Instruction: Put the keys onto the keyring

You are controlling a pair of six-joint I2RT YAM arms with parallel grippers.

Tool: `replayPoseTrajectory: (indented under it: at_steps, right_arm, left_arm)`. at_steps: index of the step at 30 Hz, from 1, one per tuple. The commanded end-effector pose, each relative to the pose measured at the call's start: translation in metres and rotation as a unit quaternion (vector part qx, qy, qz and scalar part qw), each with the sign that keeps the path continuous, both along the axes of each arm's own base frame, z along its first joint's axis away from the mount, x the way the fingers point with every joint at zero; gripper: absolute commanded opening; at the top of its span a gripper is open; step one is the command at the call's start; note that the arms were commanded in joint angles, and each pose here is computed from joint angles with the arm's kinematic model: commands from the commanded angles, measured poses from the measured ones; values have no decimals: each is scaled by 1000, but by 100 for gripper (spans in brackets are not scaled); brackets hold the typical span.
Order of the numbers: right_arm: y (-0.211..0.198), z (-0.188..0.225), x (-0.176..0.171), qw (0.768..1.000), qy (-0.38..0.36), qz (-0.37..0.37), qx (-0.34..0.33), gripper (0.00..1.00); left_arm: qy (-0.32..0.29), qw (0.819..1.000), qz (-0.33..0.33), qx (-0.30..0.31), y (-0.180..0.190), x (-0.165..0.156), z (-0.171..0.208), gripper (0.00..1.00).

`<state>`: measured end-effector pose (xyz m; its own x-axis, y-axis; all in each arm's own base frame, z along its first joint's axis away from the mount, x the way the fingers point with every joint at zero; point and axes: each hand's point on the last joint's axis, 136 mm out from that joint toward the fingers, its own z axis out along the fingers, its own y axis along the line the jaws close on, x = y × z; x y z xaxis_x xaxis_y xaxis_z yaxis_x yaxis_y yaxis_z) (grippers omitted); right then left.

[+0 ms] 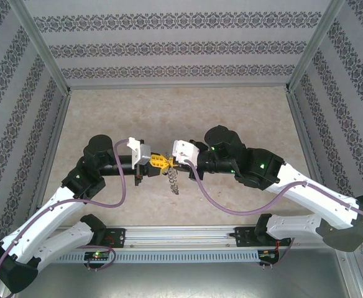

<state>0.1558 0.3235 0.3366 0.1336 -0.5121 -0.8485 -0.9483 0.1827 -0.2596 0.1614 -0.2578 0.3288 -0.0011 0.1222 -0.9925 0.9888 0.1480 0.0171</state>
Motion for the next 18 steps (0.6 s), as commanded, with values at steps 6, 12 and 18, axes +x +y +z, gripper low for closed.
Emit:
replayPoseTrajectory:
  at_steps: [6, 12, 18]
  right_arm:
    - [-6, -4, 16, 998, -27, -28, -44, 0]
    - [1, -10, 11, 995, -51, -18, -78, 0]
    - [3, -9, -6, 997, -42, 11, -62, 6]
  left_arm:
    - [-43, 997, 27, 63, 6, 10, 13, 8]
    - [-32, 993, 49, 98, 4, 26, 3, 0]
    - [-36, 995, 62, 71, 4, 29, 12, 0]
